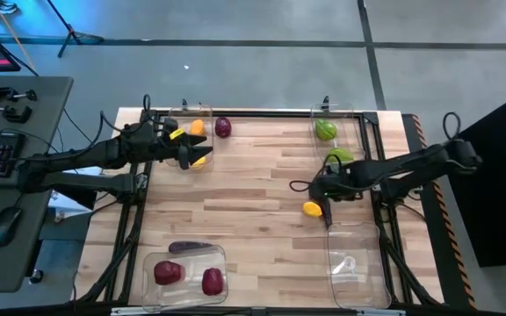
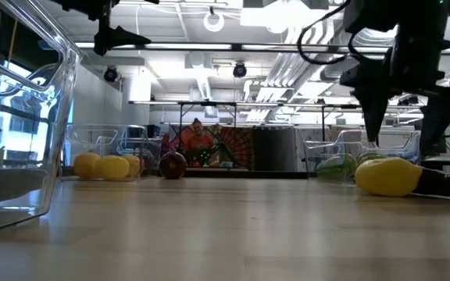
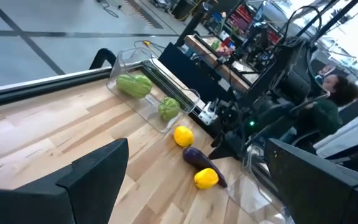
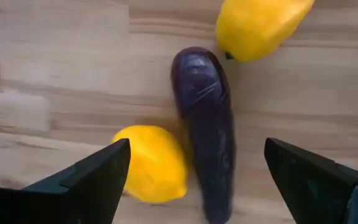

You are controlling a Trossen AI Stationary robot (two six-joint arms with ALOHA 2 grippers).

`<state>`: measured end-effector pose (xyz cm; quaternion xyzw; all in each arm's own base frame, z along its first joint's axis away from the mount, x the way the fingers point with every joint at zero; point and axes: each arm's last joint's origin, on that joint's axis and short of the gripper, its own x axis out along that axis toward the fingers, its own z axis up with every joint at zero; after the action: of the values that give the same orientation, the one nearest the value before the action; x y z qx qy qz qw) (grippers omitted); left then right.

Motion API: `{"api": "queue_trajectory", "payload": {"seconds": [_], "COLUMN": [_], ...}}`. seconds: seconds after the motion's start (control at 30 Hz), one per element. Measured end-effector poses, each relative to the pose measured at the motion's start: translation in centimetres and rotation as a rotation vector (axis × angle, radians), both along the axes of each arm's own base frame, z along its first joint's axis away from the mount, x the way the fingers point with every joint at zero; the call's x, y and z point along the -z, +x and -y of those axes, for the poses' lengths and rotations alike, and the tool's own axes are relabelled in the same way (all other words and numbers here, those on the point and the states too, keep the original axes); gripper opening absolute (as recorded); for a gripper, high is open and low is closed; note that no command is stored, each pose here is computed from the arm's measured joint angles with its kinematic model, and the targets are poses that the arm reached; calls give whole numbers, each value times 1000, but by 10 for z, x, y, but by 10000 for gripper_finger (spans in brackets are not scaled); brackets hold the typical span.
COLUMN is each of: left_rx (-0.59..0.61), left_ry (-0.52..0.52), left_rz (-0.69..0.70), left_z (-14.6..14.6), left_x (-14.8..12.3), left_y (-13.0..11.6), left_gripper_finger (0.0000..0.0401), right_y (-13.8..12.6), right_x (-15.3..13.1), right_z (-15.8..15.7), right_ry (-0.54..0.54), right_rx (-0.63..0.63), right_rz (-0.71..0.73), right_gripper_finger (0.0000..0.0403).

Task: Sort produce into baskets
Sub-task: Put the purple eggplant into the bottom right transparent bin

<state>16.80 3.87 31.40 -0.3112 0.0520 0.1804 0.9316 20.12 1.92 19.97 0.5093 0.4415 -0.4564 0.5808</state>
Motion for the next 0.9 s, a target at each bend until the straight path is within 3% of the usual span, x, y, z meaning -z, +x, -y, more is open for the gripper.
{"api": "queue_trajectory", "payload": {"seconds": [0.6, 0.73, 0.9], "left_rx": [4, 2, -10], "left_ry": [16, 13, 11], "left_rz": [-5, -4, -3], "left_z": [0, 0, 0], "left_x": [0, 0, 0], "left_y": [0, 0, 0], "left_gripper_finger": [362, 362, 362], "right_y": [19, 20, 21], "right_x": [40, 44, 48], "right_z": [17, 18, 18], "right_ry": [-32, -34, -16], "right_rx": [52, 40, 25], "right_rz": [-157, -176, -196], "right_gripper_finger": [354, 320, 237]}}
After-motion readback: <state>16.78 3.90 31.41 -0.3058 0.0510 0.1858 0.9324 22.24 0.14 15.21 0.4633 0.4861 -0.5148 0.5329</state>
